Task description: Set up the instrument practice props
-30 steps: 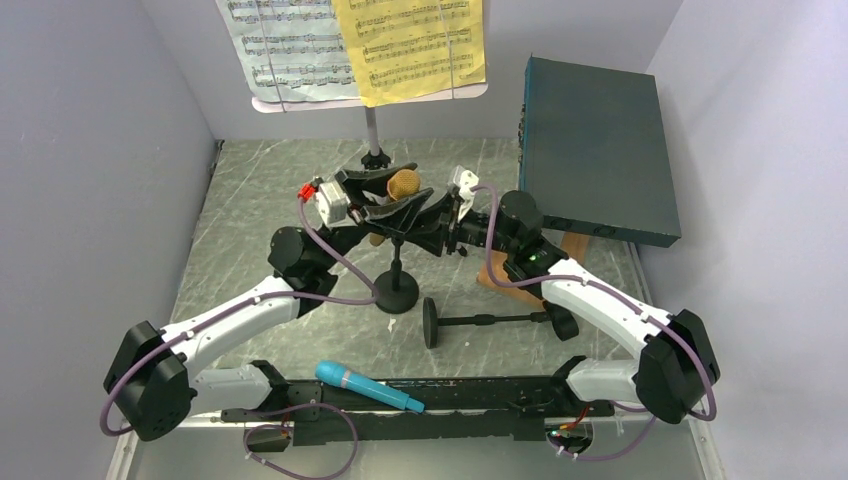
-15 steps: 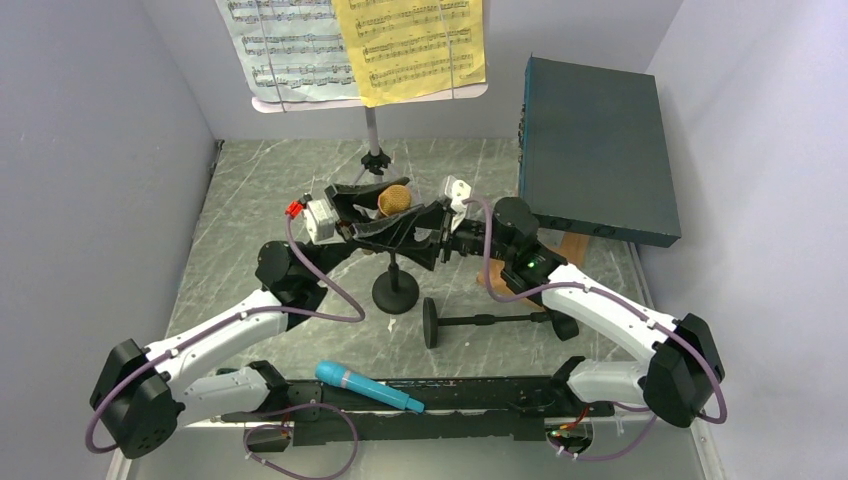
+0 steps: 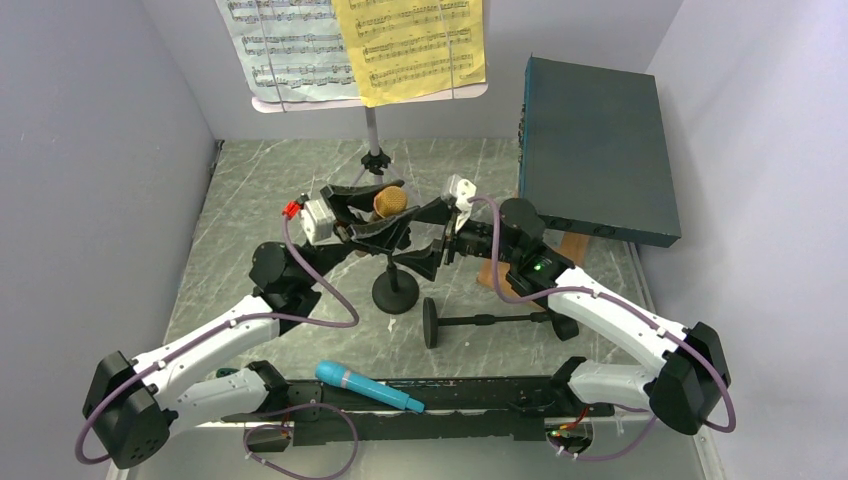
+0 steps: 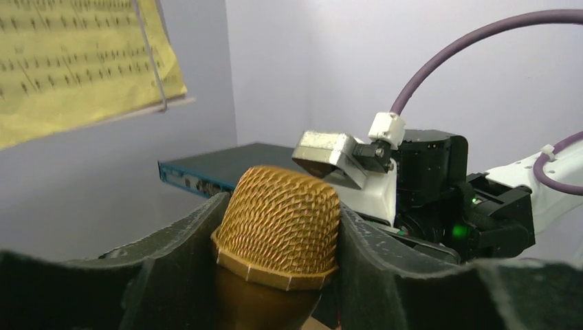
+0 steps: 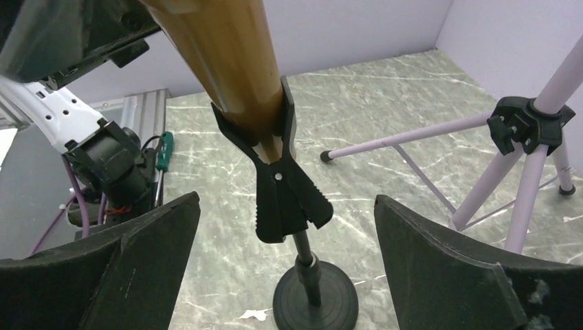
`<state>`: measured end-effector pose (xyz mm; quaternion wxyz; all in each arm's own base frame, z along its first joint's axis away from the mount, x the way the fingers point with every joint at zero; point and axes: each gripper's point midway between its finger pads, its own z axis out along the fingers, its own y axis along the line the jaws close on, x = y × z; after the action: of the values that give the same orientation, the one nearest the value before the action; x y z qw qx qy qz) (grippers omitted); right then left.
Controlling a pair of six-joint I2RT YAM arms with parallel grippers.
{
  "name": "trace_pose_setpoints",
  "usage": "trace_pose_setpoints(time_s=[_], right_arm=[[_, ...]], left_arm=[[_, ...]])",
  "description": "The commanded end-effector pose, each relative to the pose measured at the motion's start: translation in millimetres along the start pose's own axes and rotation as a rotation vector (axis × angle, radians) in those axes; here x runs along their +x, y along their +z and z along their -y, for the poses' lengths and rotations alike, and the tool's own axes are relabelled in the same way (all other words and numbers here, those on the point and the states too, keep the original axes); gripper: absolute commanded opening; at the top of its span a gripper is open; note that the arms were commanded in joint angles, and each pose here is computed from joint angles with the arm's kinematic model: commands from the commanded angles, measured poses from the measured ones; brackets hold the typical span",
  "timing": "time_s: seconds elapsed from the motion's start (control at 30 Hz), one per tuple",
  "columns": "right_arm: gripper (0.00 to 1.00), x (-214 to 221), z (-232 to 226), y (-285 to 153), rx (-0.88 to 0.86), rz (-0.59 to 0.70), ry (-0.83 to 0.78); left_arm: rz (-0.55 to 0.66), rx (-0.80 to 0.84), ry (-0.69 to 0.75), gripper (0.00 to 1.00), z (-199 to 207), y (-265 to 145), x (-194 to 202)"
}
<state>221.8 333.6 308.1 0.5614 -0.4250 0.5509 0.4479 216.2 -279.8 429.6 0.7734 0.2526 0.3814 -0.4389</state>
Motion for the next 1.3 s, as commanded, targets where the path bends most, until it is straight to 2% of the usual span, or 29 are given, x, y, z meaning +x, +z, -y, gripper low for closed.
trace_pose_setpoints(time_s=[0.0,0.1,0.27,0.4,0.57,0.7,0.93,1.0,1.17,1.27], right_arm=[[1.0,-37,2,0,0.028,0.057,-0.005],[1.0,-43,0,2,0.005,0.045,-0.017],[1.0,-46,6,3,0.024,0.057,-0.09],[0.96,-47,12,10,0.026,0.026,-0.116],[0.82,-49,8,19,-0.034,0.028,-0.123],[0.74,-47,9,26,-0.065,0.021,-0.132],[0.72,-39,6,39,-0.144,-0.007,-0.138],[0.67,-36,7,43,-0.149,-0.01,-0.129],[0.45,-37,8,54,-0.155,0.004,-0.116],[0.41,-43,6,59,-0.142,0.028,-0.131]], left_arm=[[-0.231,-0.085,-0.152,0.62,-6,-14,58],[-0.257,-0.108,-0.182,0.83,-7,-15,54],[-0.272,-0.187,-0.196,0.99,-12,-33,36],[-0.294,-0.247,-0.186,0.99,-13,-56,14],[-0.332,-0.331,-0.176,0.99,-13,-93,-18],[-0.372,-0.401,-0.158,0.99,-13,-129,-42],[-0.331,-0.462,-0.088,0.99,-12,-166,-96],[-0.322,-0.462,-0.077,0.99,-10,-171,-104],[-0.301,-0.457,-0.069,1.0,-7,-176,-117],[-0.305,-0.442,-0.072,0.99,-4,-176,-117]])
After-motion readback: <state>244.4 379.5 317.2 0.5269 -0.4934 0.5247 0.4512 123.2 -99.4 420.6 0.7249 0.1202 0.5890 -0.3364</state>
